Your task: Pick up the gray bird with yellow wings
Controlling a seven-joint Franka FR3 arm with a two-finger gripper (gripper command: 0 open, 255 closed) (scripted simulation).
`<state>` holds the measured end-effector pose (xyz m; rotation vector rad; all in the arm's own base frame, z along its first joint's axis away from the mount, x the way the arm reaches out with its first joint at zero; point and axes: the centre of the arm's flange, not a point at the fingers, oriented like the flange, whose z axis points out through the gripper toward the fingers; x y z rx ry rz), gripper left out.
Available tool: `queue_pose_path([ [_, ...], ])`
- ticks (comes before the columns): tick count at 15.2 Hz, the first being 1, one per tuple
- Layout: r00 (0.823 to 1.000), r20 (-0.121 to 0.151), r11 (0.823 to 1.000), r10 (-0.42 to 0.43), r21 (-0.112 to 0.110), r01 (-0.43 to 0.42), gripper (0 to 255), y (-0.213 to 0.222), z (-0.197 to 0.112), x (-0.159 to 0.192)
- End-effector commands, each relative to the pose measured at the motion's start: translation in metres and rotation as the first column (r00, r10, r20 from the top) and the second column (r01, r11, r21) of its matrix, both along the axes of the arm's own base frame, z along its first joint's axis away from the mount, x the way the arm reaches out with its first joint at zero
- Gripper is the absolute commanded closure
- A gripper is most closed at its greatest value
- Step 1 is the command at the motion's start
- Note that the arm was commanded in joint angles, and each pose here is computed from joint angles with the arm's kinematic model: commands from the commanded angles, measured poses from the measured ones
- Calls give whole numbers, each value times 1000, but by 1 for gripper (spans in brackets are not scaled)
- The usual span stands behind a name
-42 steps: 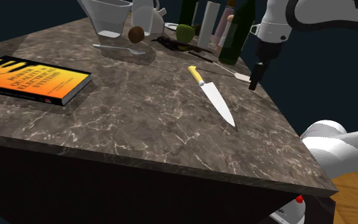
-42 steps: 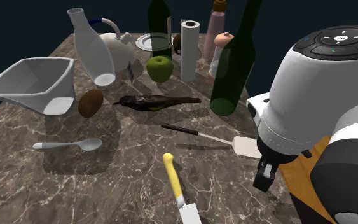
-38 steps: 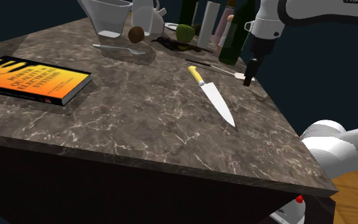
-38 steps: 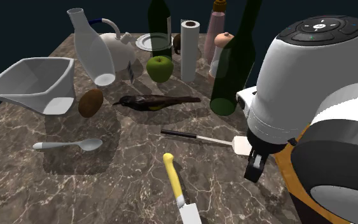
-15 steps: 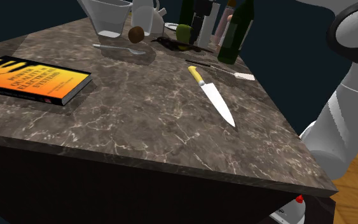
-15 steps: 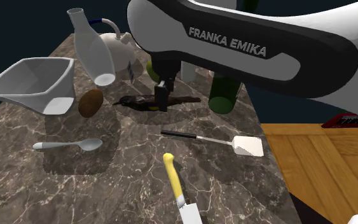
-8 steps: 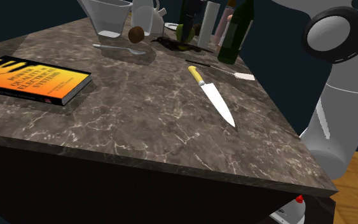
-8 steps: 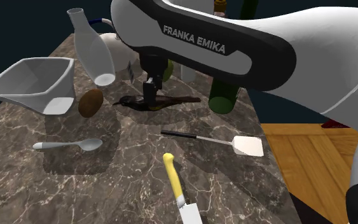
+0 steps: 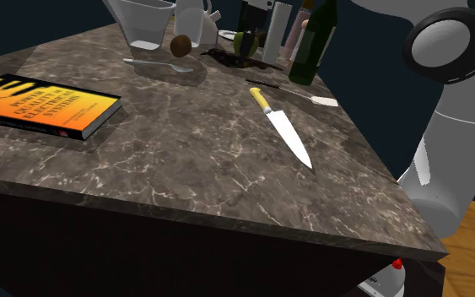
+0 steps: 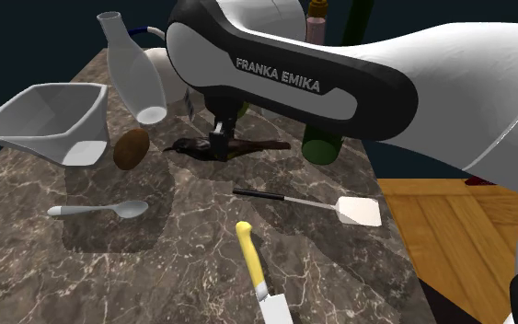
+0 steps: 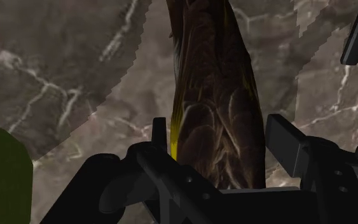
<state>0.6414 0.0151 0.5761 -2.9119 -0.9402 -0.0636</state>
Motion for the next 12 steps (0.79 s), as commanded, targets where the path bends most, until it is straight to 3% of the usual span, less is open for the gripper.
queue_pose_path([
  [1, 1000, 0, 1000, 0, 0, 0, 255, 0, 0, 0],
  [7, 1000, 0, 1000, 0, 0, 0, 255, 0, -1, 0],
  [12, 1000, 0, 1000, 0, 0, 0, 255, 0, 26, 0],
])
